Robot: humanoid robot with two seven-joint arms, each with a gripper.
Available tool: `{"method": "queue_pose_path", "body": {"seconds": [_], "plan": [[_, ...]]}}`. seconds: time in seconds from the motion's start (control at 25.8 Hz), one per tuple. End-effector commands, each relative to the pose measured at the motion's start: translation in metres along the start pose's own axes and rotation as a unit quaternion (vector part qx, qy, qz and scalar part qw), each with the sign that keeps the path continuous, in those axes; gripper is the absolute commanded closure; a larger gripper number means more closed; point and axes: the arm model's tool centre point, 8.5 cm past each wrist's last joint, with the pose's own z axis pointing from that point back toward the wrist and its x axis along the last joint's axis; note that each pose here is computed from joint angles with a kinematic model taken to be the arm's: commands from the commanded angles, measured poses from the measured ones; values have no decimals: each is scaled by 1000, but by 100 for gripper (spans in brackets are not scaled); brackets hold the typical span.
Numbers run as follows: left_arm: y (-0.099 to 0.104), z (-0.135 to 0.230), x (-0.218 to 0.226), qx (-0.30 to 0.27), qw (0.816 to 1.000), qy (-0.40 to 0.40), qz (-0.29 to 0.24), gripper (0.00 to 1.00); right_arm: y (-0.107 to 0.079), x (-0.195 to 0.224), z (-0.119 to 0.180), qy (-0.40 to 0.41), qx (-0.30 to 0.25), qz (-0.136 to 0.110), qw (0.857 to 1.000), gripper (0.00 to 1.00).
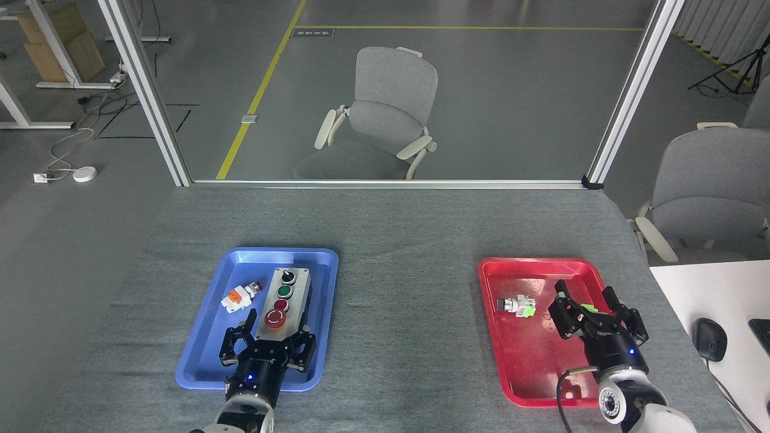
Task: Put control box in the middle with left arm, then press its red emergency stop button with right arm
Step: 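Lower the left gripper and grasp the near end of the control box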
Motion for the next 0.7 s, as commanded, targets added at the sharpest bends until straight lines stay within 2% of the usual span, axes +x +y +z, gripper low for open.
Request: {"method": "queue_pose_path", "body": {"seconds": [0.0,0.31,0.66], "plan": [[-6,-2,-4,-7,1000,6,2,2,0,0,0,1,0,0,1000,0],[-15,-6,-15,-10,1000,16,5,2,0,-1,0,0,0,1,1000,0],[-24,-4,-6,-24,1000,14,12,2,0,1,0,0,0,-1,1000,0]]}}
